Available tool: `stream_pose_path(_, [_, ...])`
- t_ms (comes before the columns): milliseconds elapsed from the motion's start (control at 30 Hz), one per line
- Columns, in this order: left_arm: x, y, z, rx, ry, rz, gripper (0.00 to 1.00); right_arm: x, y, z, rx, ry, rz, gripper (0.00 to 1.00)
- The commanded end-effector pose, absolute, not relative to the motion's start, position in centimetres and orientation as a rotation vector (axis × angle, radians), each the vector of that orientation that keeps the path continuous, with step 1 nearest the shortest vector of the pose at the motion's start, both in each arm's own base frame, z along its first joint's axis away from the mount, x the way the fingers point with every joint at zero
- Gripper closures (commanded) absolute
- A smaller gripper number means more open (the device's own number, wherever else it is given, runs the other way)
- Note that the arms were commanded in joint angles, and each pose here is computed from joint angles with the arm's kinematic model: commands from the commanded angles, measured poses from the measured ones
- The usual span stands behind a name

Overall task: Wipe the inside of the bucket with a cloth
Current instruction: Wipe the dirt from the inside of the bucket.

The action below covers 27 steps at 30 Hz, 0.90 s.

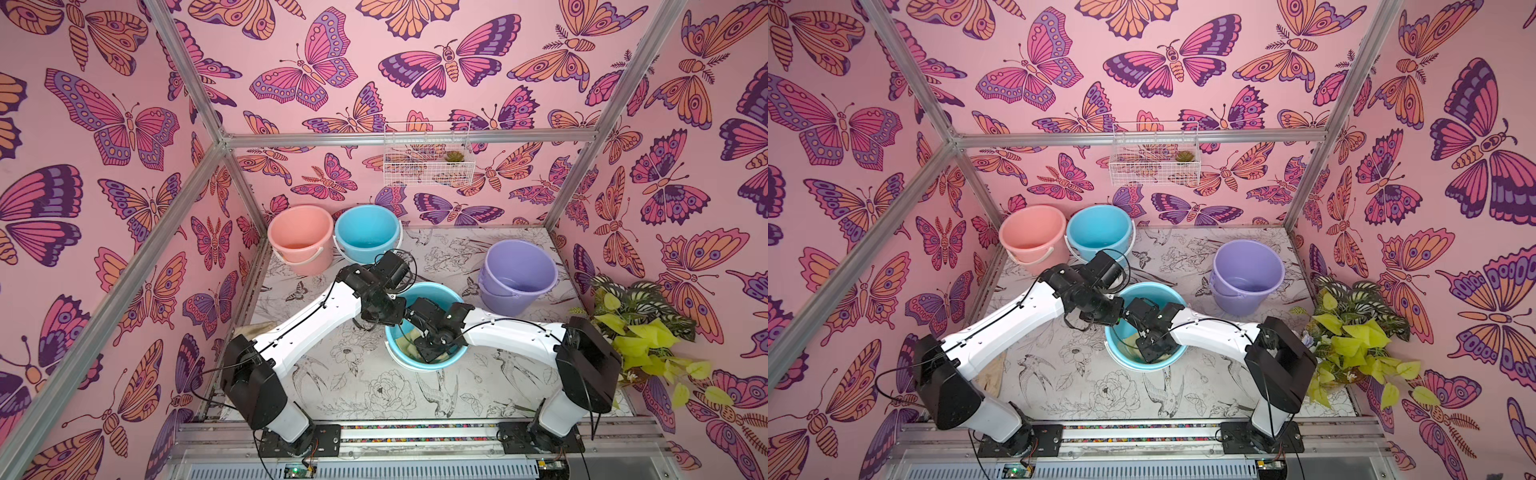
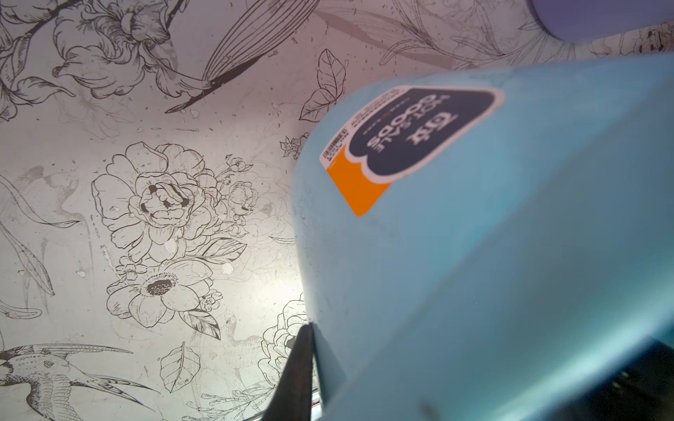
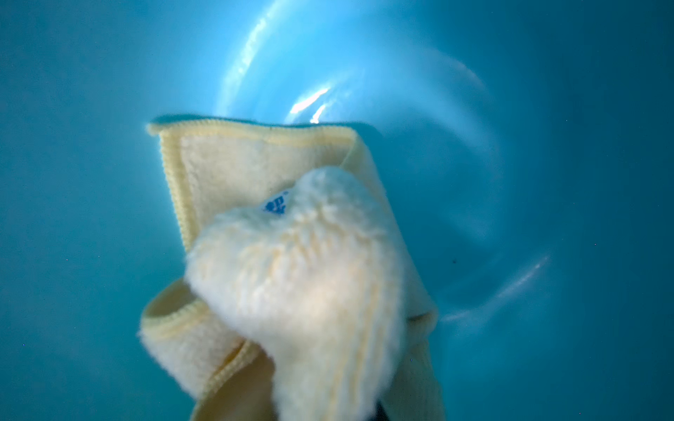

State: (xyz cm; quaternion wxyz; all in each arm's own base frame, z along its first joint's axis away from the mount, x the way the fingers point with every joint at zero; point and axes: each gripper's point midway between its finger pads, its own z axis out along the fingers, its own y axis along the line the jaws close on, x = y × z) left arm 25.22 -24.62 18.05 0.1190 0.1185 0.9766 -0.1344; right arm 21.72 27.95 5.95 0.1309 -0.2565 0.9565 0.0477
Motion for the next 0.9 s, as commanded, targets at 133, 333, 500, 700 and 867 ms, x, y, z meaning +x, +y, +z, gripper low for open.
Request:
stream_pose_path(133, [25.6, -25.8, 20.1, 0.327, 2.774, -0.516, 1.00, 22.7, 29.4, 6.3, -0.572, 2.744, 0.230, 1.00])
stream_pose_path(333, [25.7, -25.5, 19.9, 0.319, 2.774, -0.511, 1.00, 22.3, 28.9, 10.1, -0.563, 2.734, 0.254, 1.00])
stream_pose_path(500, [25.8, -25.4, 19.7, 0.318, 2.776, -0.512, 1.00, 20.9, 27.9, 15.8, -0.564, 2.721, 0.317, 1.00])
stream_pose_path(700, [26.0, -25.6, 19.8, 0.319, 2.771, -0.521, 1.00, 18.8, 27.3, 20.0, -0.561, 2.740, 0.446, 1.00])
stream_pose_path(867, [26.0, -25.7, 20.1, 0.318, 2.766, -0.528, 1.00, 17.1, 28.5, 21.2, -0.528, 2.786, 0.628, 1.00])
